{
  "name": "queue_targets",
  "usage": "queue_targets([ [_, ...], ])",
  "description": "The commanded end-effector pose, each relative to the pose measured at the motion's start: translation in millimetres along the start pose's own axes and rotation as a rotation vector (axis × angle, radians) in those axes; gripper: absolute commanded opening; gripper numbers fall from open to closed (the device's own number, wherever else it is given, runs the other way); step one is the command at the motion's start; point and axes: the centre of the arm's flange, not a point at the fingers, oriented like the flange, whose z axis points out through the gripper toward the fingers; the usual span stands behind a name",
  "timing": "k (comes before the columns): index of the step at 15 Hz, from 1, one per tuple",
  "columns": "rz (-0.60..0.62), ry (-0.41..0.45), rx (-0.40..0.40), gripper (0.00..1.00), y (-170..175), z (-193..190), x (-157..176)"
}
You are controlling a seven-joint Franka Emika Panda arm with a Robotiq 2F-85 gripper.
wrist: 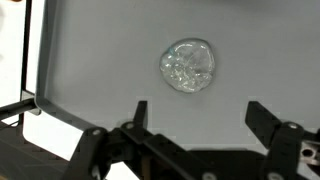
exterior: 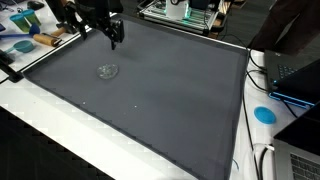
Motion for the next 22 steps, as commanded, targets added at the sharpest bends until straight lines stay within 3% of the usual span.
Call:
queue_targets([
  [1,-0.005,0.052,0.061,1.00,21.3,-0.4,-23.1],
  [11,0.067,0.089,0.343,1.00,71.2,3.3,-38.8],
  [16,0.100,0.099,0.387,1.00,80.2,6.0,-40.1],
  [17,0.102,0.104,0.349,1.00,78.4,7.0,-33.4],
  [22,0.101,0.108,0.348,1.00,78.5,5.1,-32.3],
])
